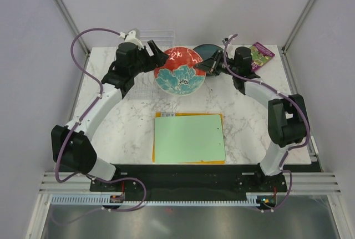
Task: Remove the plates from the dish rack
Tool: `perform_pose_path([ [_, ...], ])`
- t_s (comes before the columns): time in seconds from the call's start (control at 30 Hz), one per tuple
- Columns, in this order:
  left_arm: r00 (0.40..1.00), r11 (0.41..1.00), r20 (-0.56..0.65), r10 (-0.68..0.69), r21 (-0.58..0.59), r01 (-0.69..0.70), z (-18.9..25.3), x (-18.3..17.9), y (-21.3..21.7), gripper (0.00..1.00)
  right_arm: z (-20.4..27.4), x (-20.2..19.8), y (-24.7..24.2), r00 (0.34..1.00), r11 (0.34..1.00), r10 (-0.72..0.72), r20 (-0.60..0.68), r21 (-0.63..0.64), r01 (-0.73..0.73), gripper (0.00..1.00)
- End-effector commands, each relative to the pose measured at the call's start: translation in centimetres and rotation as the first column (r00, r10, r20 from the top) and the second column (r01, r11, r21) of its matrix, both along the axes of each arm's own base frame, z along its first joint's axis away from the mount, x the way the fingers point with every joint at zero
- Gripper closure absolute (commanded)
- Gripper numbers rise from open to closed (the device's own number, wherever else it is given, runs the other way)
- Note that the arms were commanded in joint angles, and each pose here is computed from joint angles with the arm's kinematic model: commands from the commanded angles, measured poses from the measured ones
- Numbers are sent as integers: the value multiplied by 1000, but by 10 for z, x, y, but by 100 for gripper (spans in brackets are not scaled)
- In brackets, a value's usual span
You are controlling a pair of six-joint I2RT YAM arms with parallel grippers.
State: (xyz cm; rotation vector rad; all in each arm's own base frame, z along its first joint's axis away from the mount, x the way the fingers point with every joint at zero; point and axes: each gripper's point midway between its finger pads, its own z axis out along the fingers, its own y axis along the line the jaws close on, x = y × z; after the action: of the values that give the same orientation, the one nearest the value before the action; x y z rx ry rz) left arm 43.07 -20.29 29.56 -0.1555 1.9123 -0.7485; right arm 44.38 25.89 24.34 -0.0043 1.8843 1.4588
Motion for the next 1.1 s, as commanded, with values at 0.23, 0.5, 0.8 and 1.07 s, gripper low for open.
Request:
perform_pose_path([
  [0.23,884,803,242,401,372,-466,16,31,112,8,44,115,-106,943,942,-312,116,-90,323,100],
  [0.5,836,623,271,478,567,-539,-16,46,155,5,5,181,-137,918,911,-392,55,-118,396,100],
  [0.8,832,621,205,515,580,-527,-54,57,168,3,-52,217,-166,887,871,-462,17,-177,458,100],
  [1.07,823,599,198,533,598,-532,-61,57,174,2,-86,223,-167,884,871,-465,-40,-198,449,100],
])
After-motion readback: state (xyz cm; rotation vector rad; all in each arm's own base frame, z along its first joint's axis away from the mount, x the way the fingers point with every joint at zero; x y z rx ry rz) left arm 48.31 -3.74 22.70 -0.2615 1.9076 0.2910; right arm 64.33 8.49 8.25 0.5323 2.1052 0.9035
